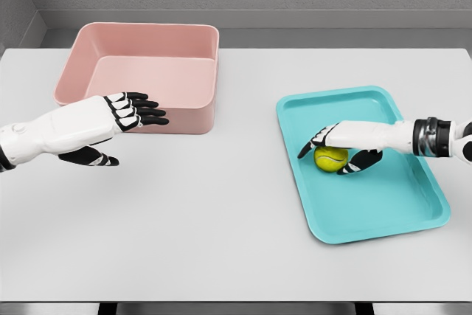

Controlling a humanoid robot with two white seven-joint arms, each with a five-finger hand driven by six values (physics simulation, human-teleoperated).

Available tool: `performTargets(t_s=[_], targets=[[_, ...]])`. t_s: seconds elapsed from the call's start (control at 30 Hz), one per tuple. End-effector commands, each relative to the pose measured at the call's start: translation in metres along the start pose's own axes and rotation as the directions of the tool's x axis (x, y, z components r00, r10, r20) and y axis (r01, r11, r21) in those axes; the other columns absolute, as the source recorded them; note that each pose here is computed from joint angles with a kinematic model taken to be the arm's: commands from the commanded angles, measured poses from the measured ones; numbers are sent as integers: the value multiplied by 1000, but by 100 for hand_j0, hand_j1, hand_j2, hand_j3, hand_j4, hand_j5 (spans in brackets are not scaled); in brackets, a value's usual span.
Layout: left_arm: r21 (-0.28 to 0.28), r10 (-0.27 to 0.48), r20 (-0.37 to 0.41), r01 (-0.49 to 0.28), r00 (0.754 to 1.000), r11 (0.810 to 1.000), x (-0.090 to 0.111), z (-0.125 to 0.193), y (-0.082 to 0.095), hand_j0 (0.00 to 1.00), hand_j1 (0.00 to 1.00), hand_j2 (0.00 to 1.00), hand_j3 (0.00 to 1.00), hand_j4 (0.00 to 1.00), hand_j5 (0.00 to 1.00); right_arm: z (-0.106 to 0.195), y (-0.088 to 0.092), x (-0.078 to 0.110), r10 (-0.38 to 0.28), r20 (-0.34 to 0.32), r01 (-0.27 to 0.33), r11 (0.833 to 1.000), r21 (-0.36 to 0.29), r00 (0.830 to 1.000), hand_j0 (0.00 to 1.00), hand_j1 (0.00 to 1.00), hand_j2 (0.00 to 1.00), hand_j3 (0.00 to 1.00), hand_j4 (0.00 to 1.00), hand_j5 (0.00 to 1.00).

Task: Put the tennis from the blue tray into the pink basket with both arms

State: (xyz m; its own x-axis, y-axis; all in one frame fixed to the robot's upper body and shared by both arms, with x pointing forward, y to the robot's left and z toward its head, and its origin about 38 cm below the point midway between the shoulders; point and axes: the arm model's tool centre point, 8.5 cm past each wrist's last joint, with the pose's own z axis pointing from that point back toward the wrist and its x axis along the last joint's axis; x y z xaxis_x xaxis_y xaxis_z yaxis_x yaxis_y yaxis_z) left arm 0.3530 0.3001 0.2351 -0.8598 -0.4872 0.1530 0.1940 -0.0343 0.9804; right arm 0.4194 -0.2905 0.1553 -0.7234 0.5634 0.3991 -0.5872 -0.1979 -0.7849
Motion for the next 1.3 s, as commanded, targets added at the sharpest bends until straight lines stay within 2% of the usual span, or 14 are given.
performTargets(t_s=[0.0, 0.33, 0.6, 1.27], targets=[[3, 5, 0, -5, 1000, 1000, 0, 0, 0, 100, 100, 100, 100, 100, 100, 0, 0, -1, -7, -1, 7, 1000, -4, 1000, 72, 72, 72, 72, 72, 72], [2, 4, 0, -4, 1000, 1000, 0, 0, 0, 100, 100, 100, 100, 100, 100, 1, 5, -5, 0, -18, 1, 1000, 14, 1000, 62, 62, 62, 62, 62, 62], [-2, 3, 0, -3, 1000, 1000, 0, 0, 0, 100, 100, 100, 100, 100, 100, 2, 0, -3, 14, -8, -14, 1000, 6, 1000, 61, 61, 61, 61, 61, 61], [-4, 3, -1, -3, 1000, 1000, 0, 0, -1, 100, 100, 100, 100, 100, 100, -1, -35, 22, 106, 48, -105, 994, -31, 993, 59, 59, 59, 59, 59, 59]])
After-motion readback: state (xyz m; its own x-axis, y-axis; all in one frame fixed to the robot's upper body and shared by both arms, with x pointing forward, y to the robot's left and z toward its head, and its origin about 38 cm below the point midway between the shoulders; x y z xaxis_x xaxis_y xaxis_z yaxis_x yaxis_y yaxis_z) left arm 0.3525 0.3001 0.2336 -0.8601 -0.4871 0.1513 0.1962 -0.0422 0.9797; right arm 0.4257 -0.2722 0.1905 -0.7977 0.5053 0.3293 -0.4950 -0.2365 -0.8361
